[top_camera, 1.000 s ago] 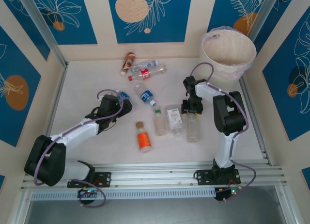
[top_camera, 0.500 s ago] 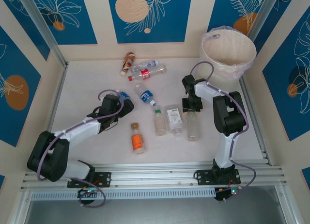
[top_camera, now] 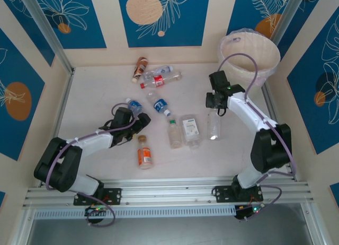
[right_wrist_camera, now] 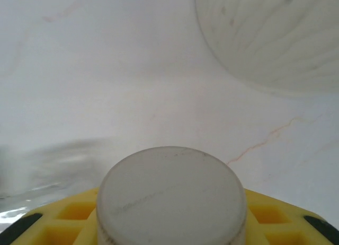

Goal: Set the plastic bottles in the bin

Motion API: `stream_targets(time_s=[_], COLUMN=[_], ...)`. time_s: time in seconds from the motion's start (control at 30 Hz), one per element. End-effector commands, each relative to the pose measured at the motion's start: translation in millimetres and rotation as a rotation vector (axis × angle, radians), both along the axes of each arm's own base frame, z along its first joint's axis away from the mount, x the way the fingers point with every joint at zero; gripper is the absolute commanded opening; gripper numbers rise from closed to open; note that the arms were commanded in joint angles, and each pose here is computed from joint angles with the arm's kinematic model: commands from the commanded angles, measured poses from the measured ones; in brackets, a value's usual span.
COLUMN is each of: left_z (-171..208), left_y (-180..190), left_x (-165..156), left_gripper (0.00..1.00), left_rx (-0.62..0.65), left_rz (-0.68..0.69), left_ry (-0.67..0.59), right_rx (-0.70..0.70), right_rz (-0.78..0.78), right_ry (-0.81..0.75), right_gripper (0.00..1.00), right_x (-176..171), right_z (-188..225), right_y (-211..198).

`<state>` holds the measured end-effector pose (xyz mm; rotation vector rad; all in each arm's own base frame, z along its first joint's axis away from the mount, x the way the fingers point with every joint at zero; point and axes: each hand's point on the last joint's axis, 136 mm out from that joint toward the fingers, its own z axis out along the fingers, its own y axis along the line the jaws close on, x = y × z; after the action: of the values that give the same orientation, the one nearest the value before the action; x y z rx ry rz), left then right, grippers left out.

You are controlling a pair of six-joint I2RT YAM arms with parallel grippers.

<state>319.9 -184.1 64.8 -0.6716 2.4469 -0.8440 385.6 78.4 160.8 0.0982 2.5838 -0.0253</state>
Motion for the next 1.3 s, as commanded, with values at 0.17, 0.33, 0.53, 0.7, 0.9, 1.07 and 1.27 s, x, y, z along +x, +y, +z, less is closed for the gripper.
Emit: stream_targets(time_s=[0.17,0.33,0.53,0.7,0.9,1.07,1.27], left_z=[3,8,6,6,-3,-4,-6], left_y=[32,41,39,34,56,63,81], left_x=[-23,-29,-36,-49,-79,-87,-97], left_gripper=[1.00,1.00,1.00,1.00,1.00,1.00,1.00], left_rx=[0.226,0.291,0.297,0.285,0.376,0.359,0.423], left_rz=[-0.027,-0.052,-0.101,-0.184,-0.217,-0.175,-0.129], left_ry=[0.013,-0.003,0.012,0.032,0.109,0.081,0.102], right_rx=[0.125,0.210,0.272,0.377,0.405,0.441,0.403], right_rz=[0.047,0.091,0.069,0.019,-0.084,-0.150,-0.175], right_ry=[-0.310,-0.503,-0.610,-0.798,-1.121,-1.217,-1.303], right_gripper=[0.20,0.18,0.15,0.12,0.08,0.05,0.05], right_x=[2,5,15,26,35,58,83], right_z=[85,135,162,215,297,326,361], right_y=[10,17,12,-7,-50,-77,-97])
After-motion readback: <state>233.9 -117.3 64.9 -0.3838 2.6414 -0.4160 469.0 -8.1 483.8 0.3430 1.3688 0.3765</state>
